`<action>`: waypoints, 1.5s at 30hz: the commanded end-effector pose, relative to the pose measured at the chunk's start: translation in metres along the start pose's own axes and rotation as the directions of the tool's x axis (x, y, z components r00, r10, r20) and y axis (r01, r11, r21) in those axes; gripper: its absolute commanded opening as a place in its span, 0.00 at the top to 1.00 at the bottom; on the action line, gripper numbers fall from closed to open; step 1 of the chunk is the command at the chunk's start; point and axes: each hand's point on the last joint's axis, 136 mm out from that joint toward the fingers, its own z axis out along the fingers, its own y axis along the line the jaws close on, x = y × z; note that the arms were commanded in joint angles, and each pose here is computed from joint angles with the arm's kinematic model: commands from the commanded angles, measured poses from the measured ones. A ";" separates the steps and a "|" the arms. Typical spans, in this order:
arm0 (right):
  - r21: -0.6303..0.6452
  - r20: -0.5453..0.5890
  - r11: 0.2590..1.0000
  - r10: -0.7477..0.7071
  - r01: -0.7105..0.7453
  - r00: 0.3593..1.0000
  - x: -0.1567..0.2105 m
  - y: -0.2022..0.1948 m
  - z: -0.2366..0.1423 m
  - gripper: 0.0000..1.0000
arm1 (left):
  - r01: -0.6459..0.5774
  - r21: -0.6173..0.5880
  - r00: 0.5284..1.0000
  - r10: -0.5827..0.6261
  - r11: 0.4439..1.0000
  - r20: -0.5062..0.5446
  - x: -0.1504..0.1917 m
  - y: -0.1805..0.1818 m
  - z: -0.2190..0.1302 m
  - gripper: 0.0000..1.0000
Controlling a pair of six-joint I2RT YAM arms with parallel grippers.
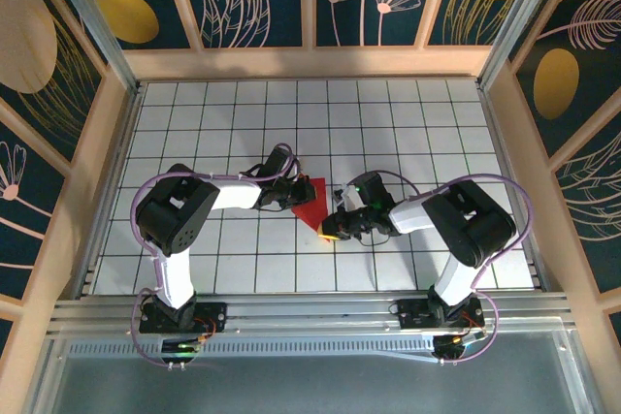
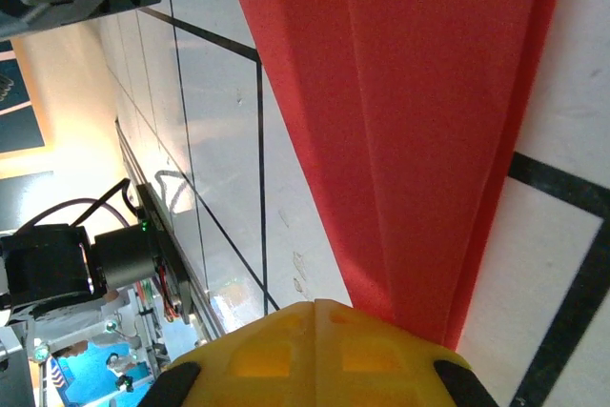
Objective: Fold a paper plane with a square sheet of paper (fold left side to right side)
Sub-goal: Fourth fold the wing at the center of the table.
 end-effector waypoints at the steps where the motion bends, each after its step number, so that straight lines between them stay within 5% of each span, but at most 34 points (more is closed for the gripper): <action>1: 0.017 -0.021 1.000 0.022 -0.022 1.000 0.010 -0.008 0.005 1.00 | 0.025 -0.142 0.998 -0.034 0.990 -0.060 0.023 0.040 0.004 0.98; 16: 0.022 -0.025 0.999 0.030 -0.030 0.999 0.015 -0.012 0.006 1.00 | 0.028 -0.140 0.998 -0.036 0.990 -0.059 0.023 0.040 0.003 0.98; 26: 0.003 0.044 0.998 -0.065 0.065 0.997 -0.017 0.025 -0.015 1.00 | 0.026 -0.139 0.997 -0.035 0.990 -0.062 0.024 0.040 0.003 0.98; 45: 0.030 0.033 0.999 -0.022 0.021 0.999 -0.018 -0.003 -0.002 1.00 | 0.024 -0.139 0.998 -0.032 0.990 -0.060 0.024 0.040 0.003 0.98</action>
